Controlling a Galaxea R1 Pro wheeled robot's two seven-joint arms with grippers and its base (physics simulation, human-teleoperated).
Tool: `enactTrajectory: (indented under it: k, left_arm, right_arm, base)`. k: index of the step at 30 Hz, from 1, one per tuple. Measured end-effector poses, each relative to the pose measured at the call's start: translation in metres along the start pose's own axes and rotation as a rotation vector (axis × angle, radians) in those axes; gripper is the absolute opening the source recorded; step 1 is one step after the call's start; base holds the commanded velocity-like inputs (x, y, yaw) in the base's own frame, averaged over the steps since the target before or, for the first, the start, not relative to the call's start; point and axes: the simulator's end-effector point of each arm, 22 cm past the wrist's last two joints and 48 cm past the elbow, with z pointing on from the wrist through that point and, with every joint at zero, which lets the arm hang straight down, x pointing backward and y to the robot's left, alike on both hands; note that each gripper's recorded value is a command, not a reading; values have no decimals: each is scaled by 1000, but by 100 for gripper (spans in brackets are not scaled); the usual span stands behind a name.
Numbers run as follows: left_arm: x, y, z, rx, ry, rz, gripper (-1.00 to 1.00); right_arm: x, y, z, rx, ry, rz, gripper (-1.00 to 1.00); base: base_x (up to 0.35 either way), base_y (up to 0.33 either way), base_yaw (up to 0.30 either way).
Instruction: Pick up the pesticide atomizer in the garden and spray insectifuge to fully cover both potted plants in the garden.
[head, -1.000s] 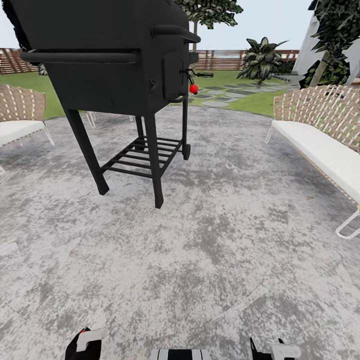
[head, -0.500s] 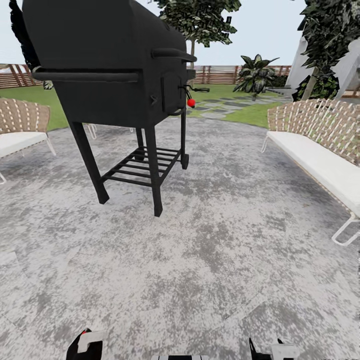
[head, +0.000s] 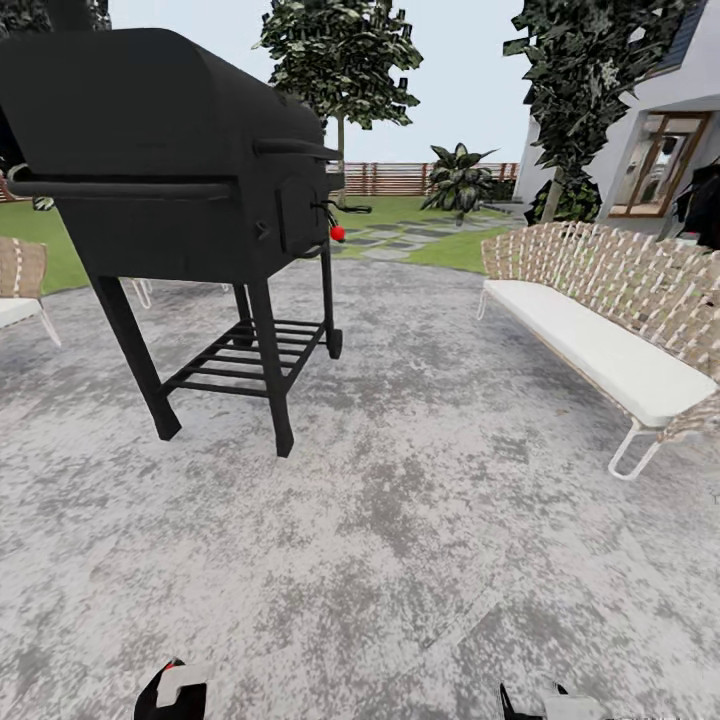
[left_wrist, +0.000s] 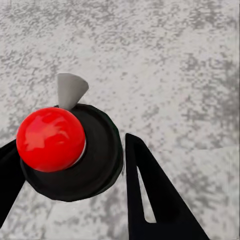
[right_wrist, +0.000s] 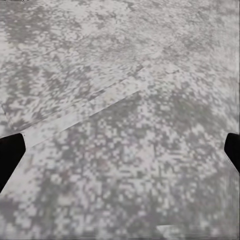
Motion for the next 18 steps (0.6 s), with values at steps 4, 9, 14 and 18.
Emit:
enactTrajectory:
  k: [4,9,14,18]
  left_arm:
    - [-9,0,-1,0,-19,-4,-100]
    - [-21,0,-2,0,-42,-11,-100]
    - [-33,1,-4,-1,-65,-16,-100]
    - [-41,1,-5,-1,-82,-20,-100]
  right_arm:
    - [-7,-1,-1,1,-14,2,100]
    - [-17,-1,-1,2,-36,4,100]
    - [-28,-2,-1,4,-60,6,100]
    - [-36,-3,-2,5,-77,8,100]
  base:
    - [0,0,-262]
    - [0,0,-262]
    - [0,0,-252]
    - [0,0,-88]
